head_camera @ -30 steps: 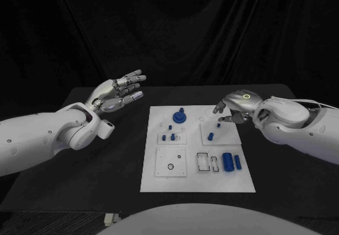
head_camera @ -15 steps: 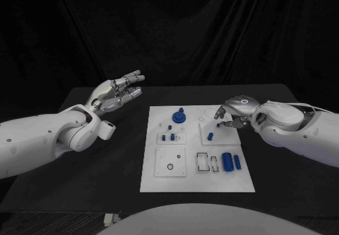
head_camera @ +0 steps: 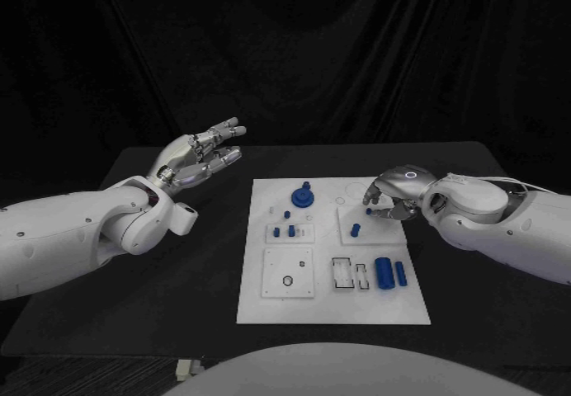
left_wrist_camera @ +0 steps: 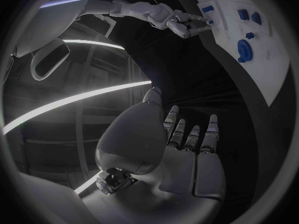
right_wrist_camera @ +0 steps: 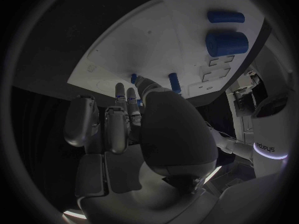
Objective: Assemble the parts on the task board
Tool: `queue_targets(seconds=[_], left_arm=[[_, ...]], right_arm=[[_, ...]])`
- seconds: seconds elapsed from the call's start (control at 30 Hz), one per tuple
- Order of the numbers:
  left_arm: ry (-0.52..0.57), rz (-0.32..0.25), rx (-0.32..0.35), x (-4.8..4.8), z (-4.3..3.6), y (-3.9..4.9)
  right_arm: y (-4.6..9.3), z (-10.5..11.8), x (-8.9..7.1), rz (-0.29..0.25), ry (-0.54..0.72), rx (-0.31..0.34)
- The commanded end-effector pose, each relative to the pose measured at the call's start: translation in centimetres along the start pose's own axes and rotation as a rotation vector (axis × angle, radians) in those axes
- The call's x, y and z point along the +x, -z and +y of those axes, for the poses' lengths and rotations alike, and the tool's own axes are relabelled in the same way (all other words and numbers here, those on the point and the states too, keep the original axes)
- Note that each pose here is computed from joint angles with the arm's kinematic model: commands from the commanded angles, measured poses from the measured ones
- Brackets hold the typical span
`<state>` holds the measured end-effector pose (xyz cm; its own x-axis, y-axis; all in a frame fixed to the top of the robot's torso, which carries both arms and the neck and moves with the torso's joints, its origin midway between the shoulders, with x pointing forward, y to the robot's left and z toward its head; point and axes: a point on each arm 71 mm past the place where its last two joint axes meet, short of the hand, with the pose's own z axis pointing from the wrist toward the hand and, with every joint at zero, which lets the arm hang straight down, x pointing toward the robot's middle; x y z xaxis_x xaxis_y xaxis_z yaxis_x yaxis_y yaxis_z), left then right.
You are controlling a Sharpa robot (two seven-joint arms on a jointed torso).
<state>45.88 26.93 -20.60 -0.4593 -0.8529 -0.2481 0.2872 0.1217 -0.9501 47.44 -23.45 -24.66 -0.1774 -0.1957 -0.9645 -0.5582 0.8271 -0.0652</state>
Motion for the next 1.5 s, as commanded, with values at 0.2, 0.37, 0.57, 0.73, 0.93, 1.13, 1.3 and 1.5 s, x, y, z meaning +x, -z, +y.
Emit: queue_targets(seconds=[0.2,0.37,0.57,0.73,0.93,1.13,1.3,1.5], left_arm=[[0.029,0.01,0.044,0.2,-0.12,-0.01],[0.032,0.013,0.035,0.24,0.18,0.0],[0.039,0.019,0.027,0.45,0.5,0.03],[0.046,0.026,0.022,0.64,0.75,0.08],[0.049,0.029,0.019,0.69,0.89,0.13],[0.051,0.03,0.018,0.72,0.96,0.14],[0.052,0.032,0.017,0.78,1.01,0.1],[0.054,0.035,0.017,0.85,1.07,0.03]], right_arm=[[-0.1,-0.1,0.5,0.002,-0.01,0.024],[-0.2,0.0,0.5,-0.006,-0.012,0.018],[-0.4,0.1,0.6,-0.011,-0.012,0.009],[-0.7,0.2,0.8,-0.011,-0.015,0.002],[-0.9,0.2,0.9,-0.014,-0.028,-0.003],[-1.0,0.3,1.0,-0.018,-0.032,-0.01],[-1.0,0.3,1.0,-0.02,-0.033,-0.014],[-1.0,0.3,1.1,-0.022,-0.034,-0.02]])
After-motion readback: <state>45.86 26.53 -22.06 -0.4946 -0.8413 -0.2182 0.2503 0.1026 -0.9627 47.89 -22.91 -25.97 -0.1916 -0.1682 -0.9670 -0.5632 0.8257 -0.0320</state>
